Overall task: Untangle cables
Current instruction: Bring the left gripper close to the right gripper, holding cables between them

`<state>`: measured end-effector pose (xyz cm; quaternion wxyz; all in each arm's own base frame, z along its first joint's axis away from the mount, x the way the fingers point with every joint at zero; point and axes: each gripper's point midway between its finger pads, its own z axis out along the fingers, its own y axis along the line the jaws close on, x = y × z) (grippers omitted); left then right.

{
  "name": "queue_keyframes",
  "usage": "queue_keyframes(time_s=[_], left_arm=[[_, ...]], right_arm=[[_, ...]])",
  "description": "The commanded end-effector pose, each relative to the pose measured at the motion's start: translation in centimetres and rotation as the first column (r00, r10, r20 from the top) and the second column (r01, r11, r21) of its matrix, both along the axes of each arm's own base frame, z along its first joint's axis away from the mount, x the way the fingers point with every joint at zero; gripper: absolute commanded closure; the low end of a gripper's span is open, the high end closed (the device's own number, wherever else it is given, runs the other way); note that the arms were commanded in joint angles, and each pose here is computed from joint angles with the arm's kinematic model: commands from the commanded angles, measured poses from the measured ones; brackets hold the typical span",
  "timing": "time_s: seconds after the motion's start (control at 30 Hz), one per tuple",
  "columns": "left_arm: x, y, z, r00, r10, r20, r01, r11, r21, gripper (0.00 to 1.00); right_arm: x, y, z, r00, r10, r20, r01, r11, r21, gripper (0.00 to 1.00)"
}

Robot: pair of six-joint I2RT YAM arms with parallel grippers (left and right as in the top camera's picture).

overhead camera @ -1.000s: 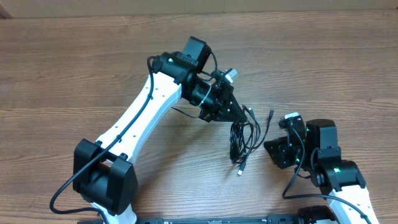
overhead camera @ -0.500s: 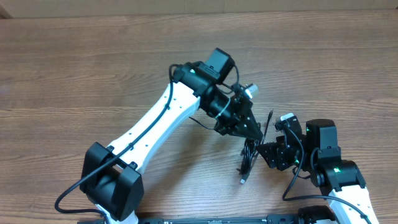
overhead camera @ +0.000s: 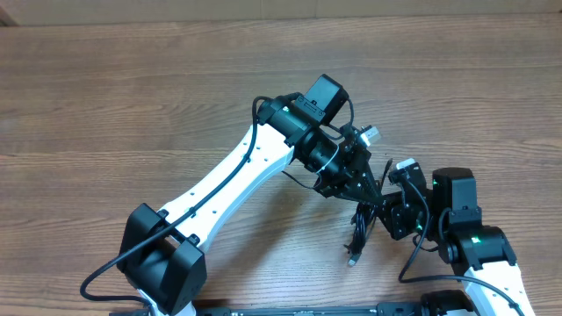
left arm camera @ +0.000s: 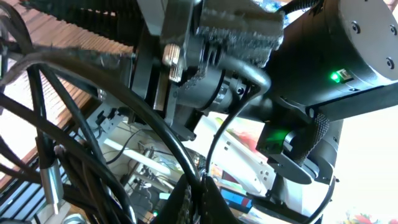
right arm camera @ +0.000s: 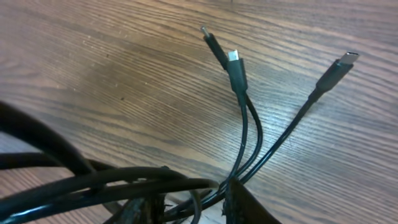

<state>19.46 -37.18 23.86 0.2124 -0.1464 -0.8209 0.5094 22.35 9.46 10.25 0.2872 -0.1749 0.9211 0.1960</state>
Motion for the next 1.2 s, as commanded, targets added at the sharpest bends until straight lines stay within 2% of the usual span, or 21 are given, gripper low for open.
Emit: queue_keyframes(time_s=[0.0,0.1,0.17,0.43,0.5,0.63,0.93,0.97,1.03,1.1,1.17], left_arm=[[-0.63,-0.22,1.52,1.0,-0.014,-0.005,0.014,0.999,-0.036,0.96],[-0.62,-0.23,1.52,1.0,-0.014,-0.004,0.014,0.999,-0.037,0.96],[-0.63,-0.22,1.52,1.0,-0.014,-0.005,0.014,0.999,-0.036,0.96],[-0.62,-0.23,1.52,1.0,-0.01,-0.013,0.009,0.999,-0.031,0.96],[-0.62,-0.23,1.52,1.0,-0.009,-0.013,0.009,0.999,-0.031,0.96],[-0.62,-0.23,1.52,1.0,-0.01,-0.013,0.009,0.999,-0.031,0.96],[-0.62,-0.21,1.52,1.0,-0.009,-0.014,0.009,0.999,-0.031,0.96],[-0.62,-0.21,1.52,1.0,-0.009,-0.014,0.009,0.999,-0.031,0.96],[-0.62,-0.21,1.52,1.0,-0.009,-0.014,0.009,0.999,-0.031,0.96],[-0.61,-0.22,1.51,1.0,-0.009,-0.013,0.009,0.999,-0.03,0.96],[-0.61,-0.22,1.51,1.0,-0.009,-0.013,0.009,1.0,-0.03,0.96]], right_arm=[[0.88,0.19,1.76,0.999,0.0,0.053,-0.001,1.0,0.013,0.69],[1.07,0.2,1.9,0.998,-0.018,0.052,0.016,1.0,0.026,0.61],[1.29,0.25,2.09,0.998,-0.031,0.055,0.029,0.999,0.038,0.59],[1.37,0.29,2.18,0.998,-0.032,0.059,0.03,0.999,0.042,0.72],[1.41,0.3,2.22,0.998,-0.035,0.06,0.032,0.998,0.045,0.84],[1.41,0.3,2.22,0.998,-0.035,0.06,0.032,0.998,0.045,0.96],[1.39,0.3,2.2,0.998,-0.035,0.059,0.032,0.998,0.044,0.96],[1.39,0.3,2.2,0.998,-0.035,0.059,0.032,0.998,0.044,0.94],[1.39,0.3,2.19,0.998,-0.035,0.058,0.032,0.998,0.044,0.83],[1.34,0.46,2.27,0.998,-0.028,0.058,0.025,0.998,0.053,0.6],[1.3,0.68,2.39,0.998,-0.02,0.06,0.016,0.998,0.064,0.58]])
